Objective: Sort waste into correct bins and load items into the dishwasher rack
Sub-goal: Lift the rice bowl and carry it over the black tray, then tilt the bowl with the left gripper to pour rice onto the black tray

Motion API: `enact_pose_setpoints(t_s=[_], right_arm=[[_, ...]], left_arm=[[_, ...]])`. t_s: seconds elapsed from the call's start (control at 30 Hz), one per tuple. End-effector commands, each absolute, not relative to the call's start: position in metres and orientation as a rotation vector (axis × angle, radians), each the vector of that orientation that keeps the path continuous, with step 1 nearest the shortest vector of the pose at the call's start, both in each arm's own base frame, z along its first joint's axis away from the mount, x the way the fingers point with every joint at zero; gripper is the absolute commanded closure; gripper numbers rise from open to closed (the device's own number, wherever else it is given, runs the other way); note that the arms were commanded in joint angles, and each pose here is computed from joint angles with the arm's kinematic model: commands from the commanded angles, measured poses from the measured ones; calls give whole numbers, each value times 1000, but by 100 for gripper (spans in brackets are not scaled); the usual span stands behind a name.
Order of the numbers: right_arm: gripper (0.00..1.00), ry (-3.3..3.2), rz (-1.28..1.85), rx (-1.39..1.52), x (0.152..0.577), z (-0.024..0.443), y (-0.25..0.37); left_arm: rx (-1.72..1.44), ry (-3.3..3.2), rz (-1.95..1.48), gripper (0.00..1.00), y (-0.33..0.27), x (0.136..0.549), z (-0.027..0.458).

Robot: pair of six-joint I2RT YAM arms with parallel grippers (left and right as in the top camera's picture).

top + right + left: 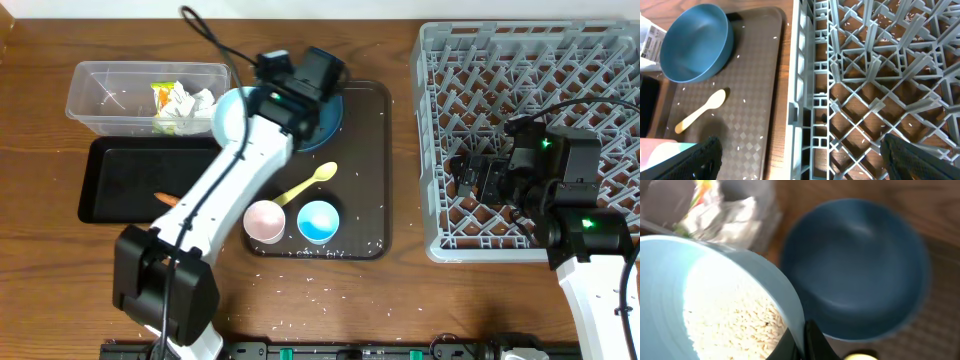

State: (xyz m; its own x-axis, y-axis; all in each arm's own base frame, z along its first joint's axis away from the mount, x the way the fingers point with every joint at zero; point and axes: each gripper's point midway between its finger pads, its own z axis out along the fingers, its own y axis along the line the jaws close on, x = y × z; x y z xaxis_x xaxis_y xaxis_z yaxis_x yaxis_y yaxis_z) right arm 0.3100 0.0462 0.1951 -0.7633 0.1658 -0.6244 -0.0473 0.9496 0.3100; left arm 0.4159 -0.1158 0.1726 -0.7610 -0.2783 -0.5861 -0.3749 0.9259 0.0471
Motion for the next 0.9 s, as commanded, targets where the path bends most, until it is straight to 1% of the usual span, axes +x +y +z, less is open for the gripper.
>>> enact_pose_setpoints(t_s=[0.0,0.13,0.3,0.4,0.63,0.87], right_arm=[[1,2385,380,75,313,204,42],[1,2385,380,75,313,204,42],[1,2388,381,76,312,203,42],[1,2388,381,76,312,203,42],[1,2390,381,76,312,202,42],[1,2390,381,76,312,202,42]], left_arm=[[-524,2527,124,94,-85,418,184],[-538,2652,-34,94,-56,413,175],[-571,2771,-263,94,-18,398,167],[-560,2775,-470,94,-4,394,168],[-578,2610,-956,94,27,386,182],[-653,2366,-1271,94,60,371,194]])
